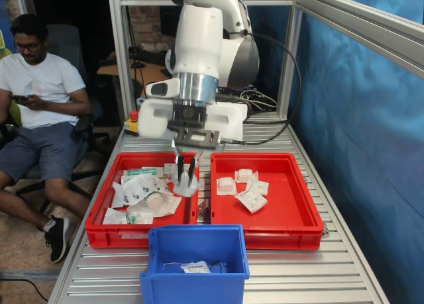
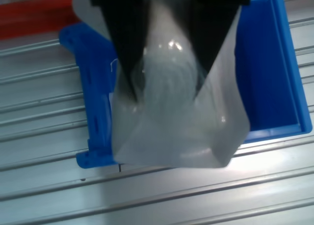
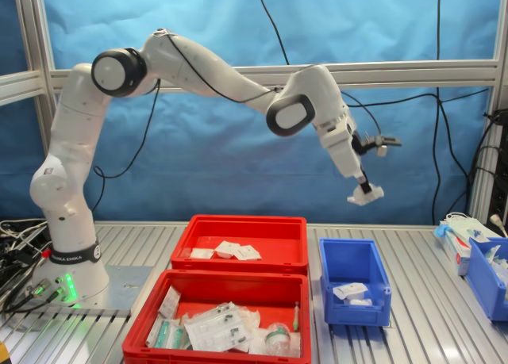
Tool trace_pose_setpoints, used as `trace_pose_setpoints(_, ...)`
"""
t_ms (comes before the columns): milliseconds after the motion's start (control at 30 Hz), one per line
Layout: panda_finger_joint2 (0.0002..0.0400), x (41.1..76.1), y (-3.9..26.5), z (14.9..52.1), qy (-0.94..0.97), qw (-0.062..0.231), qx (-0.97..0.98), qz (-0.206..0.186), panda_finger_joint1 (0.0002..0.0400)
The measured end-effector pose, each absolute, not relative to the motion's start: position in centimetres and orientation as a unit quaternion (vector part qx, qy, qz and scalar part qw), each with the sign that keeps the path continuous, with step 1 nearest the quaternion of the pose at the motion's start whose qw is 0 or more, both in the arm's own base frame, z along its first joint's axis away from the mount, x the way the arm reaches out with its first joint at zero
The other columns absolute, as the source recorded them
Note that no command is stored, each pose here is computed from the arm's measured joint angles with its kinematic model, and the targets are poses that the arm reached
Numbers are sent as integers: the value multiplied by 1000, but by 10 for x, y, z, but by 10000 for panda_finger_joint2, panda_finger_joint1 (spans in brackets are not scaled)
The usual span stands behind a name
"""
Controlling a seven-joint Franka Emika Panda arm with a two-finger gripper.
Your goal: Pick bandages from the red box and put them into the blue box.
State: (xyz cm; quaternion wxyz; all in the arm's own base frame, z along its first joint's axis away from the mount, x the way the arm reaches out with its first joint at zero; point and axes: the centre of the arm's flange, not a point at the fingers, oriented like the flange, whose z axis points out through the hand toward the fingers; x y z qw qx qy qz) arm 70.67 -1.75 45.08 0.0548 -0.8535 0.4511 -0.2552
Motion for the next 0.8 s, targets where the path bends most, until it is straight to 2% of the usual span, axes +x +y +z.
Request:
trace_pose_setpoints(433,58,723,-14,351,447,6,-870,-208,58)
trace_pose_setpoints(800,58,723,-13,326,446,-6,-874,-195,58)
